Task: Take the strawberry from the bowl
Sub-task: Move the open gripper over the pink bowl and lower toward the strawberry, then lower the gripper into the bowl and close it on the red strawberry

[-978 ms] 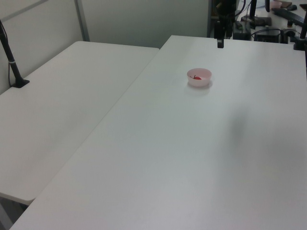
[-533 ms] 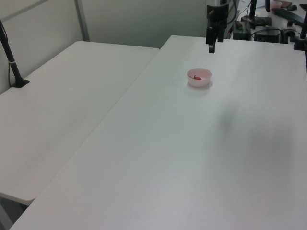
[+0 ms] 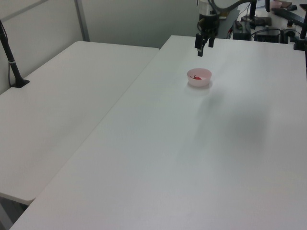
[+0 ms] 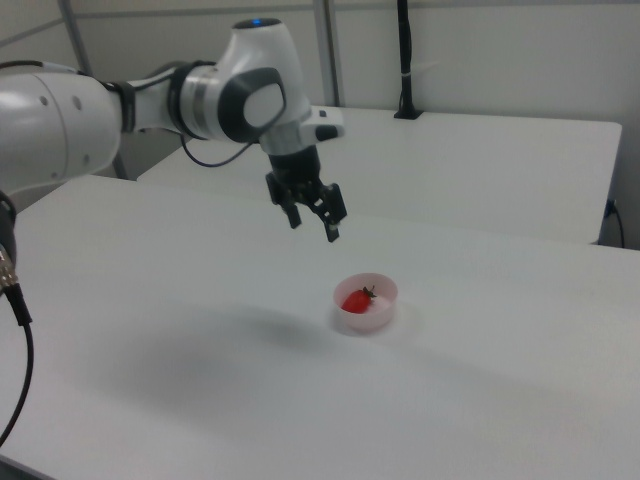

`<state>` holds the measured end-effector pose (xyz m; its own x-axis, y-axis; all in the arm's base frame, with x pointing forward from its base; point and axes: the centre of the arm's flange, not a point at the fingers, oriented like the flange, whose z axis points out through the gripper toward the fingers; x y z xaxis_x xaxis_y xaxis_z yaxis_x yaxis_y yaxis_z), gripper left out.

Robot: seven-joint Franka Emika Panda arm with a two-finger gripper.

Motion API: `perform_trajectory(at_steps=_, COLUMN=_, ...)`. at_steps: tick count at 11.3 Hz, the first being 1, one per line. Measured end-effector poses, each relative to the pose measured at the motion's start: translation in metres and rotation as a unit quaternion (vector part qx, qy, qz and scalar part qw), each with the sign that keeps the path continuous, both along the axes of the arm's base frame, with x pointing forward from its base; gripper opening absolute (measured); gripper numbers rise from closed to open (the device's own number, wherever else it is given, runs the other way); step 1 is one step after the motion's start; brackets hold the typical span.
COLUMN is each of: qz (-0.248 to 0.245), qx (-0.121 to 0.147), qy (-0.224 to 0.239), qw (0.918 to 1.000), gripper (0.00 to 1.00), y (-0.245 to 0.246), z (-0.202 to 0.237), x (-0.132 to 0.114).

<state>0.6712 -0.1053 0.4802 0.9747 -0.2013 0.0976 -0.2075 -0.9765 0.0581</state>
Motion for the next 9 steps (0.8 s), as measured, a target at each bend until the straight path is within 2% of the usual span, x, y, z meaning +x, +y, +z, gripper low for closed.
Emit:
perform_trajectory(at_steps=4, qz=-0.013, qx=0.002, qy=-0.027, qw=0.9995, gripper=0.76, y=-0.029, z=-0.069, x=0.027)
perform_trajectory(at_steps=7, qz=-0.025, qx=0.004, qy=-0.021, qw=0.9994, gripper=0.75, y=-0.048, z=-0.102, x=0.03)
perform_trajectory(at_steps=9, qz=-0.029, qx=0.005, qy=-0.013, qw=0.9995, gripper=0.68, y=-0.054, z=-0.115, x=0.03)
